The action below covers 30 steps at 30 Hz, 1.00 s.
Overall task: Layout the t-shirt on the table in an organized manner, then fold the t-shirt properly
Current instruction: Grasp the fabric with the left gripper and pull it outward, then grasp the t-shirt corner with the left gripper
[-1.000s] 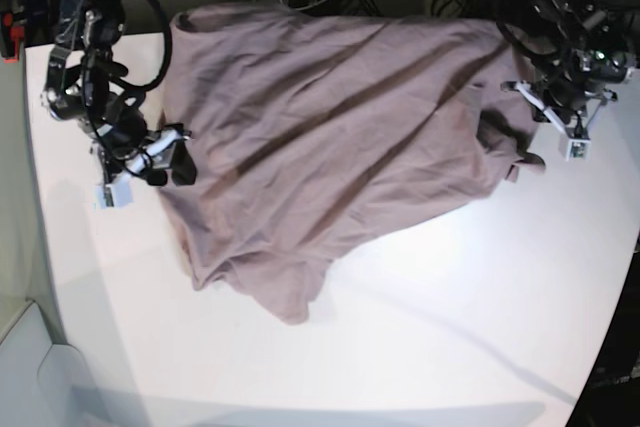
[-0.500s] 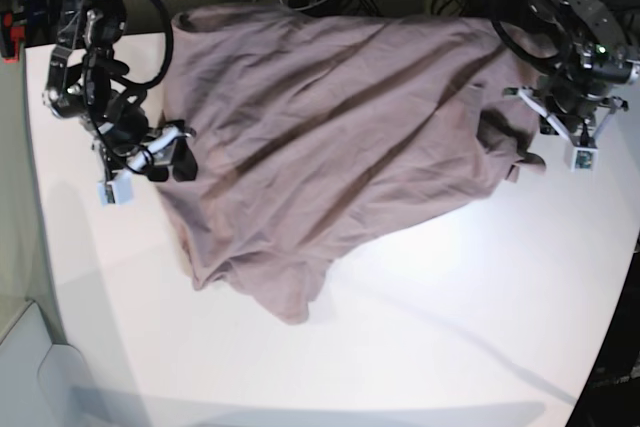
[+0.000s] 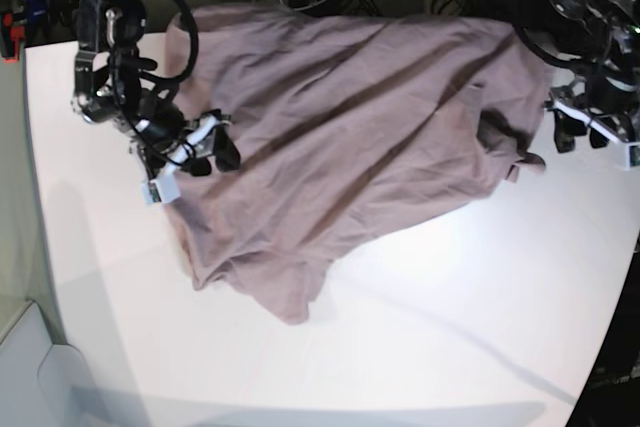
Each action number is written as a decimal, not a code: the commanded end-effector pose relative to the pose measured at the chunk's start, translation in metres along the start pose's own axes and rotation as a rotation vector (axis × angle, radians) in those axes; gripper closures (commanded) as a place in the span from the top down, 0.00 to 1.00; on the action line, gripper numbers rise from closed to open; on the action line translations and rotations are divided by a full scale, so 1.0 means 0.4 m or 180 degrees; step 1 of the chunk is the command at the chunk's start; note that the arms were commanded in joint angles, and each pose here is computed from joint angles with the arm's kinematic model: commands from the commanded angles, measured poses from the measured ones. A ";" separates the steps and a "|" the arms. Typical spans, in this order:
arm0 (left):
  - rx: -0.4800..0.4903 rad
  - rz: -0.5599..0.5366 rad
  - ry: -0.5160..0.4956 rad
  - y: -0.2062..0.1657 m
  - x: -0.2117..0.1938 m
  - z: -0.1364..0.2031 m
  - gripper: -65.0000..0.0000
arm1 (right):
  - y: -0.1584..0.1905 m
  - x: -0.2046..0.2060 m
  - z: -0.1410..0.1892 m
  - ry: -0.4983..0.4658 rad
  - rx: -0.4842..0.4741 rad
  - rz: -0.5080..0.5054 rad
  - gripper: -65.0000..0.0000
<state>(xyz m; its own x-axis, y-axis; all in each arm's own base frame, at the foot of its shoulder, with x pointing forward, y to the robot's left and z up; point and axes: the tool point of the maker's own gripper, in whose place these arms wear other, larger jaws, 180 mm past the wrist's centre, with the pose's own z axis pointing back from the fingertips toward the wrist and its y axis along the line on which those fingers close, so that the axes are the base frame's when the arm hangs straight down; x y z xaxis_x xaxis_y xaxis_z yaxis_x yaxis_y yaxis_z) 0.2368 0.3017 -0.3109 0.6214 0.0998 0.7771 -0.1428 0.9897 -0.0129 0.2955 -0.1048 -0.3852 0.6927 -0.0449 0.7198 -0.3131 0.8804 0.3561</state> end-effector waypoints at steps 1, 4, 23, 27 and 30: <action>-0.0013 -0.0024 -0.0219 0.005 0.048 0.011 0.52 | 0.006 0.053 0.008 -0.0210 0.0041 0.0062 0.50; -0.0024 -0.0044 -0.0407 0.012 0.105 0.006 0.52 | 0.011 0.068 0.001 -0.0243 0.0061 0.0061 0.50; -0.0367 0.0103 0.0029 -0.041 0.075 -0.203 0.79 | 0.055 0.066 -0.036 -0.0194 0.0215 0.0091 0.50; -0.0462 0.0114 0.0133 -0.063 0.051 -0.221 0.81 | 0.055 0.069 -0.036 -0.0203 0.0216 0.0093 0.50; -0.0496 0.0150 0.0166 -0.072 0.039 -0.227 0.81 | 0.055 0.081 -0.037 -0.0228 0.0217 0.0110 0.50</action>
<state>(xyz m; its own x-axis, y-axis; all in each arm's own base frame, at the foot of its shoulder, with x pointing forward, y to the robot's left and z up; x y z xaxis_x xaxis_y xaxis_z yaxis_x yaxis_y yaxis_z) 0.3096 0.2798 -0.3717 0.7001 0.1543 0.6972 -0.0611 0.9857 -0.1568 0.3098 -0.0803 -0.3789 0.6761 -0.0305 0.7362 -0.3631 0.8556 0.3689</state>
